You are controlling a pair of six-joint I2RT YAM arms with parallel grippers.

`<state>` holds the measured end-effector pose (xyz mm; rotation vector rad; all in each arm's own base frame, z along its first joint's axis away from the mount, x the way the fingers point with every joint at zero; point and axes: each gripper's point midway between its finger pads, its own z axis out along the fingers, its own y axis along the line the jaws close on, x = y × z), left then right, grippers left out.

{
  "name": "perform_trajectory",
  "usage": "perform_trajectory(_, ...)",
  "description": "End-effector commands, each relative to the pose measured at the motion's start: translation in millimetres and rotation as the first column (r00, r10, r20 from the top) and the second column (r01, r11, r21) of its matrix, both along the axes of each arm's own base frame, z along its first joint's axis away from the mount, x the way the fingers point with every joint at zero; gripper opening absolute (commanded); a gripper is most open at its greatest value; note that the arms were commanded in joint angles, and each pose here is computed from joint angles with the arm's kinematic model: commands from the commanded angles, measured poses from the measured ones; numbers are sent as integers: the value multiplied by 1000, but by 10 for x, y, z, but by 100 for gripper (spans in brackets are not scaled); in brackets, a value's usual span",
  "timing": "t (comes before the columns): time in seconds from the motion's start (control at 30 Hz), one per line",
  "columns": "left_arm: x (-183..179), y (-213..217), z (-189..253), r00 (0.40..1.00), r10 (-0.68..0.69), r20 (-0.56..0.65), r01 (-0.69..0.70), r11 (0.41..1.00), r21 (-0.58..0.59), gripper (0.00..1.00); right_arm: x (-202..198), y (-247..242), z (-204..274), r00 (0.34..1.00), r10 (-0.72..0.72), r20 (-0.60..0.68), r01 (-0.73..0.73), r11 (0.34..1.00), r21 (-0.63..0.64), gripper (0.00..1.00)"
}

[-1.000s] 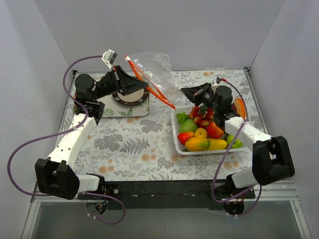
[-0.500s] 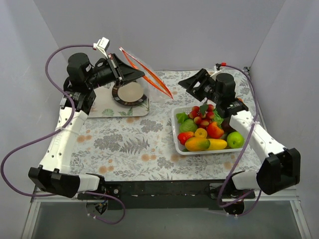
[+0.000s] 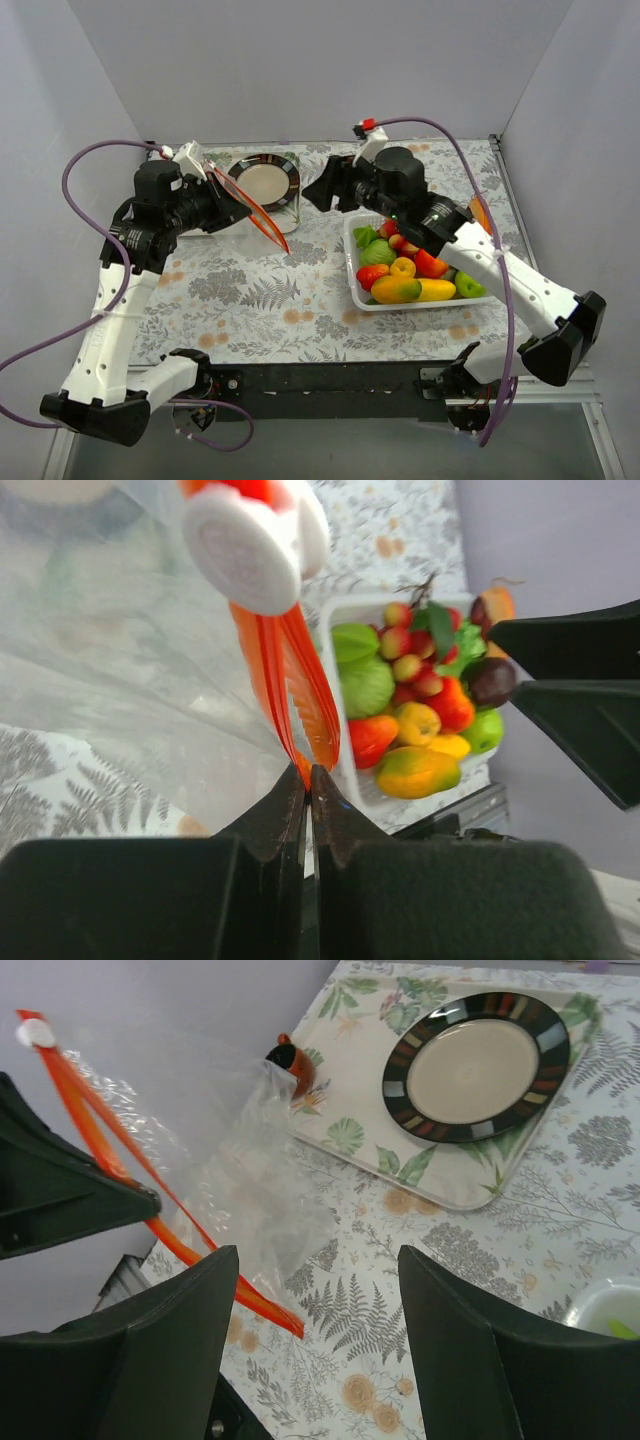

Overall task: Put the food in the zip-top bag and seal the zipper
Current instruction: Open the zipper of the food storage bag.

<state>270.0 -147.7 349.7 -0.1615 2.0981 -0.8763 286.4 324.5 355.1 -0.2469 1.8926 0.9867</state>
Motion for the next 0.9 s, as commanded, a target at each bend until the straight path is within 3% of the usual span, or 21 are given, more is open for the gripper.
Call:
perform_trajectory(0.0,-107,195,-436,995,44,-91,-31,990,136,0,-130,444,-26,984,138,115,-123,984,-128,72)
perform_trajectory(0.13,-75,226,-575,991,48,-125,-26,984,175,0,-333,829,-170,967,230,110,-210,962,-173,71)
perform_trajectory(0.27,-50,169,-698,989,19,-149,6,986,168,0,-401,938,-406,961,268,73,-249,948,-197,63)
perform_trajectory(0.37,-34,123,-804,985,-7,-174,35,987,159,0,-459,1007,-499,949,308,68,-291,938,-186,63)
perform_trajectory(0.87,29,-57,-1007,970,-92,-225,117,988,103,0,-398,1201,-1010,947,322,-4,-316,927,-203,56)
